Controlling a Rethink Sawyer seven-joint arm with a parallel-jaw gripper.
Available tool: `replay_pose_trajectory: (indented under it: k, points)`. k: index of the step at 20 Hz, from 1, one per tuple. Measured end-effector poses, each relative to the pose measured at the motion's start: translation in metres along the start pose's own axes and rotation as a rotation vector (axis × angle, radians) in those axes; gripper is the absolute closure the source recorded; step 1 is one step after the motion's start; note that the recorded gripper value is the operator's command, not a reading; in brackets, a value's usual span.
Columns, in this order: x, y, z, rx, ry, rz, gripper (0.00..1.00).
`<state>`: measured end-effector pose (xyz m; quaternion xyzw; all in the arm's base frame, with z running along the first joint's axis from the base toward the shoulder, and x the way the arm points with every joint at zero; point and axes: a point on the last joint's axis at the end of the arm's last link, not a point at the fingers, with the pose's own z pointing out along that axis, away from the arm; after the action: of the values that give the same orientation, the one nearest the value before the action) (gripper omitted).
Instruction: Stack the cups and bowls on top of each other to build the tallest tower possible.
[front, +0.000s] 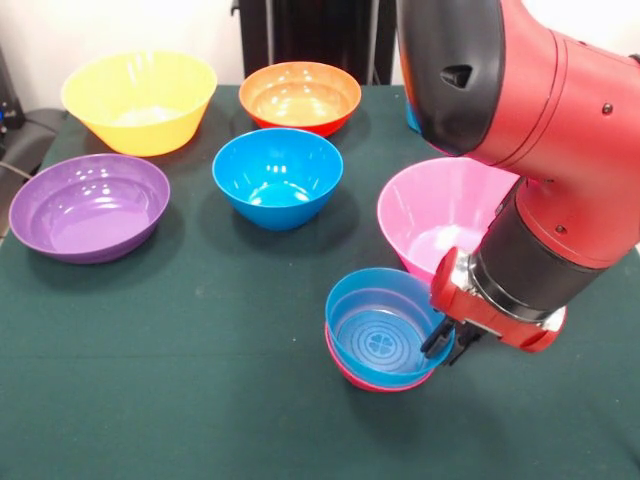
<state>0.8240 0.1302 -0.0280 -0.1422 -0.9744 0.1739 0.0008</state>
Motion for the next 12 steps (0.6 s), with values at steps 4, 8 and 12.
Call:
replay_pose_trajectory:
  k: [4, 8, 12]
  points:
    - [-0.0028, 0.0016, 0.0011, 0.01, -0.014, -0.012, 1.0]
    - [-0.0042, 0.0025, 0.0025, 0.025, -0.026, -0.024, 1.0]
    - [-0.0055, 0.0037, 0.0034, 0.035, -0.035, -0.033, 1.0]
